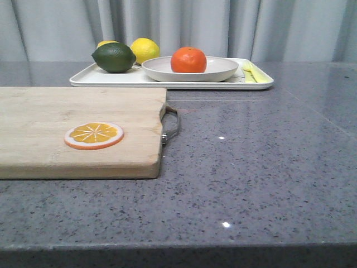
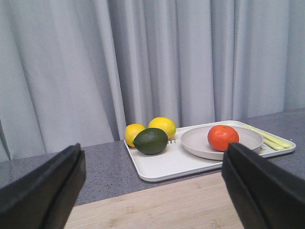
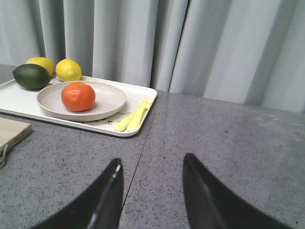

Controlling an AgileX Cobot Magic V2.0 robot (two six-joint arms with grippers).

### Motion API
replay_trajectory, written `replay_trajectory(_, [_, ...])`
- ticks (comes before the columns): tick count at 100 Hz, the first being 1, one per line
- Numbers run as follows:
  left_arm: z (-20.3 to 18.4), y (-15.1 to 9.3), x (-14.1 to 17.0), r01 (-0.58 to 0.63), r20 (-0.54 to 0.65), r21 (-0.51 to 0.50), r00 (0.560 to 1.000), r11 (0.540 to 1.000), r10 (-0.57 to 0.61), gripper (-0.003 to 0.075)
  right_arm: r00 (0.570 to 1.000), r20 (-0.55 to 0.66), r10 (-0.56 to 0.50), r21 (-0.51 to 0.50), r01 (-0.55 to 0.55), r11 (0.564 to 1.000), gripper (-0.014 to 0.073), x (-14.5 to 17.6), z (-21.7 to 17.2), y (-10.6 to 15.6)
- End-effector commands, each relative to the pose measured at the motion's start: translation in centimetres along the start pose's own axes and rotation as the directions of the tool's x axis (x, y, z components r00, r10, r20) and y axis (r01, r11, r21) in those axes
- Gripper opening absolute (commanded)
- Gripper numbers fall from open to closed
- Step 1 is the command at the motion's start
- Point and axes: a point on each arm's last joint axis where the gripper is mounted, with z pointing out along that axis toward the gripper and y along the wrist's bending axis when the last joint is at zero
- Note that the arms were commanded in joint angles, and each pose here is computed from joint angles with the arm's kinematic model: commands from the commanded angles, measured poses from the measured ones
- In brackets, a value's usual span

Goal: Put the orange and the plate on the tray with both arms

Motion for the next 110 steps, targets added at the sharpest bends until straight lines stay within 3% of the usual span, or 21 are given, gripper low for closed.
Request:
replay_trajectory(1, [0.07, 0.34, -0.94, -0.007, 0.034, -0.038, 0.999, 0.999, 0.009, 0.0561, 0.992, 0.126, -0.014, 0.037, 0.009, 0.999, 0.0287, -1.81, -0.18, -0.33])
replay_trajectory(10, [0.07, 0.34, -0.94, -0.007, 0.034, -0.038, 0.999, 0.999, 0.009, 0.0494, 0.991, 0.134, -0.014, 0.039, 0.009, 0.999, 0.0168, -1.89, -0.19, -0.35])
replay_trajectory(25, [0.07, 0.36, -0.95, -0.007, 0.035, -0.04, 0.999, 0.999, 0.009, 0.0241, 0.991, 0.134, -0.014, 0.039, 0.009, 0.999, -0.0101, -1.89, -0.19, -0.35])
replay_trajectory(40, [0.07, 0.37, -0.95, -0.007, 0.035, -0.042, 0.999, 0.999, 0.009, -0.0023, 0.991, 0.133, -0.012, 0.038, 0.007, 0.999, -0.0101, -1.88, -0.19, -0.35])
replay_trajectory(110, [0.07, 0.38, -0.95, -0.003, 0.035, -0.042, 0.999, 0.999, 0.005, -0.002, 0.991, 0.132, -0.012, 0.038, 0.007, 0.999, -0.0101, -1.87, -0.19, -0.35])
